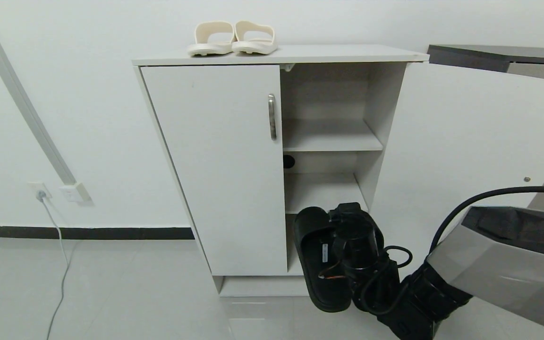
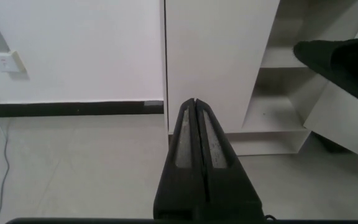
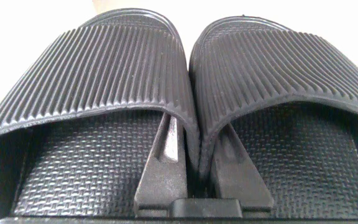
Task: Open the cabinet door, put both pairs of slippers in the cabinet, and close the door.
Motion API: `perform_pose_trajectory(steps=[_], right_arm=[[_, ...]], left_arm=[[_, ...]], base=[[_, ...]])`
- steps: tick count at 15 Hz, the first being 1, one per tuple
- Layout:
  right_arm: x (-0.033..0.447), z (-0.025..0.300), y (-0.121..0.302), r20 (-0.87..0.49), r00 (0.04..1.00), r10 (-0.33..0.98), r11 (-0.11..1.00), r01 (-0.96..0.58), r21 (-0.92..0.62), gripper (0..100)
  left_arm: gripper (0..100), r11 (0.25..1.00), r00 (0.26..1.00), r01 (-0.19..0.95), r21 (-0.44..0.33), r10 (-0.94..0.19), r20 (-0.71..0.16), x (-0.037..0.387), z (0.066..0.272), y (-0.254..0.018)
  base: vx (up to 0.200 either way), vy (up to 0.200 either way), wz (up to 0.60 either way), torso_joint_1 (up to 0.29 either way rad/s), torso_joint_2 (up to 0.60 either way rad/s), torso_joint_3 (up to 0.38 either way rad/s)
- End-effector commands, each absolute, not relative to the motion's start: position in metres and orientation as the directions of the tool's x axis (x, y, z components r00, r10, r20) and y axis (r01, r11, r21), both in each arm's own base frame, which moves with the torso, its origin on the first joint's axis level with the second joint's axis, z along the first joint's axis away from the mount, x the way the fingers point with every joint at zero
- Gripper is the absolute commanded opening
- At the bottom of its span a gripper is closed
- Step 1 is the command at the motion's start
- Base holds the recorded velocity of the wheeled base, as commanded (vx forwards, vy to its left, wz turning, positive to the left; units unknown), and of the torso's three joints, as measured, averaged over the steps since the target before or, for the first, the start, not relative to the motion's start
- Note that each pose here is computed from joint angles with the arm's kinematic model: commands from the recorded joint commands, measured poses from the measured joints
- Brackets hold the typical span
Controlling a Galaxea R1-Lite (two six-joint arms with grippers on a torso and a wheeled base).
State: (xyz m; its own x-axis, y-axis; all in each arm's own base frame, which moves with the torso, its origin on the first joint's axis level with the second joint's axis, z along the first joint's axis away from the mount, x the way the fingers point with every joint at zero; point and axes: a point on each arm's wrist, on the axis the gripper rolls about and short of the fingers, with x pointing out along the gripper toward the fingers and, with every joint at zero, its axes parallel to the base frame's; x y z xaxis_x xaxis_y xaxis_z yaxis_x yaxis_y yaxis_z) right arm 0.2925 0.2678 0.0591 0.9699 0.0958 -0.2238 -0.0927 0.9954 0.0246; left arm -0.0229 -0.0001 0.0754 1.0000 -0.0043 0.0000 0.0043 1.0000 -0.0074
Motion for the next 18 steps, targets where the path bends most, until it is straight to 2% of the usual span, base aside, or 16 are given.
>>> perform_pose_trajectory(steps=[1,14,16,18], right_arm=[[0.296,0.045,0.269,-0.247,0.965,0.084,0.996,-0.086,0.005,0],[0.312,0.027,0.267,-0.259,0.965,0.041,0.999,-0.041,0.003,0],[0.313,0.03,0.268,-0.222,0.975,0.027,1.0,-0.023,0.021,0],[0.318,0.034,0.267,-0.127,0.992,0.022,0.999,-0.017,0.043,0]], left_arm=[[0,1.0,1.0,0.005,-0.008,-0.005,-0.003,-0.023,0.075,0.0],[0,1.0,1.0,0.005,-0.006,-0.005,-0.003,-0.023,0.075,0.0],[0,1.0,1.0,0.005,-0.008,-0.005,-0.003,-0.023,0.075,0.0],[0,1.0,1.0,0.005,-0.008,-0.005,-0.003,-0.023,0.075,0.0]], base=[[0.0,0.0,0.0,0.0,0.0,0.0],[0.0,0.0,0.0,0.001,0.0,-0.165],[0.0,0.0,0.0,0.002,0.0,-0.173],[0.0,0.0,0.0,-0.001,0.0,-0.04]])
